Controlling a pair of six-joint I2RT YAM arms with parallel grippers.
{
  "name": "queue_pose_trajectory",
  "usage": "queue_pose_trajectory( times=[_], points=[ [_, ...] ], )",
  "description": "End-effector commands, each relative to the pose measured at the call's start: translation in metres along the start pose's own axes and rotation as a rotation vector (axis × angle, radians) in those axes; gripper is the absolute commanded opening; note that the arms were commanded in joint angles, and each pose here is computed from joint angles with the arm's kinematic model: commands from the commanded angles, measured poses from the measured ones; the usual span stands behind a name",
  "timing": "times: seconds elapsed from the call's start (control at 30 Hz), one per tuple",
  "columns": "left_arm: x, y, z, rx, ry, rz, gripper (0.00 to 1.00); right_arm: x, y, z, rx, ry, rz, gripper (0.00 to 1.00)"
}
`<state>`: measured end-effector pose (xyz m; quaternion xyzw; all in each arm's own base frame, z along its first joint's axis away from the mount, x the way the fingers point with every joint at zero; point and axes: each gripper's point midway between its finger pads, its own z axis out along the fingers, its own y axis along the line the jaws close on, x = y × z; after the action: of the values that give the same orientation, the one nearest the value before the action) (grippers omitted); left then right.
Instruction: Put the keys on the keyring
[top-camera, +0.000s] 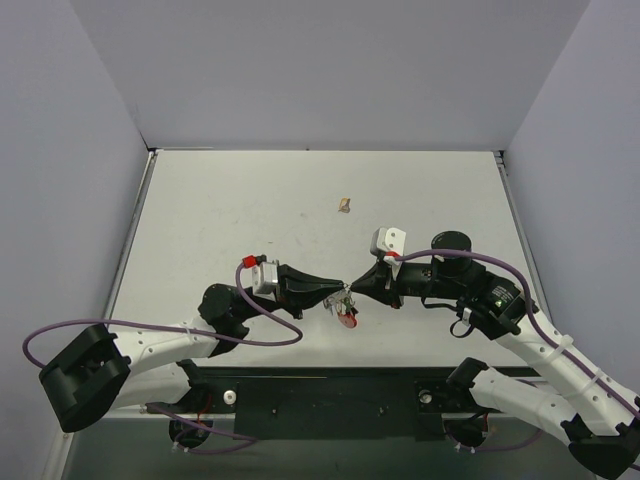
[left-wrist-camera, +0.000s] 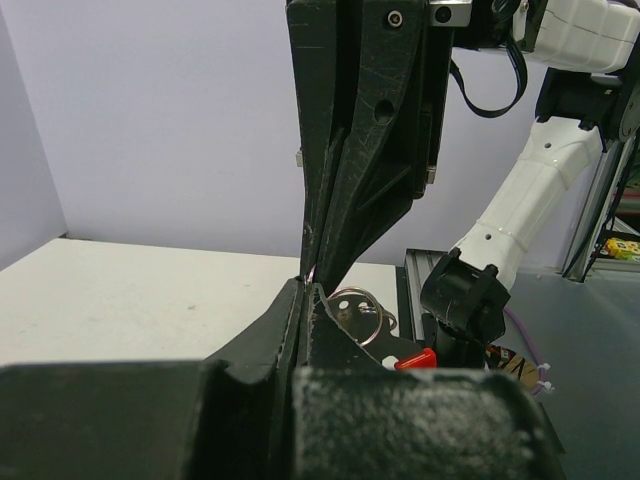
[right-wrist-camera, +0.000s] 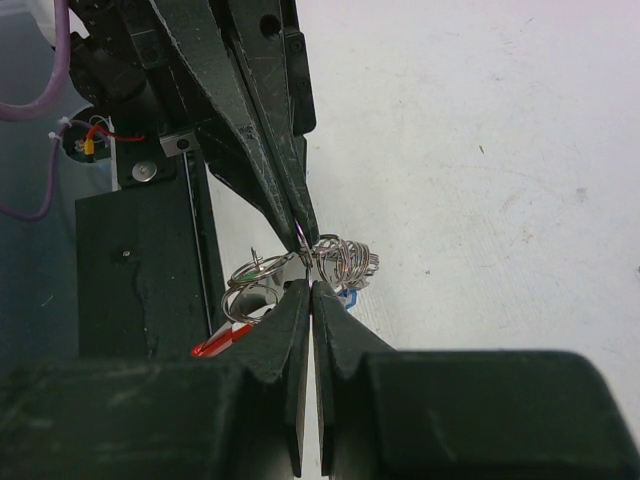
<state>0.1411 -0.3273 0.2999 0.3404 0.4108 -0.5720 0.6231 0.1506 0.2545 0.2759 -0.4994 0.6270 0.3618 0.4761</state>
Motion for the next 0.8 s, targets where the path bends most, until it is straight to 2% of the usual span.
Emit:
queue_pose_trajectory(
  times=[0.0, 0.77],
  points=[
    [-0.0476, -0.0123, 0.0079, 0.065, -0.17, 0.076, 0.0, -0.0118, -0.0002, 0.0049, -0.009, -0.05, -0.015, 0.0],
    [-0.0501, -0.0155, 0.0095, 0.082, -0.178, 0.063, 0.0, -0.015, 0.0035, 0.0093, -0.03, -0.07, -0.003, 0.0]
  ],
)
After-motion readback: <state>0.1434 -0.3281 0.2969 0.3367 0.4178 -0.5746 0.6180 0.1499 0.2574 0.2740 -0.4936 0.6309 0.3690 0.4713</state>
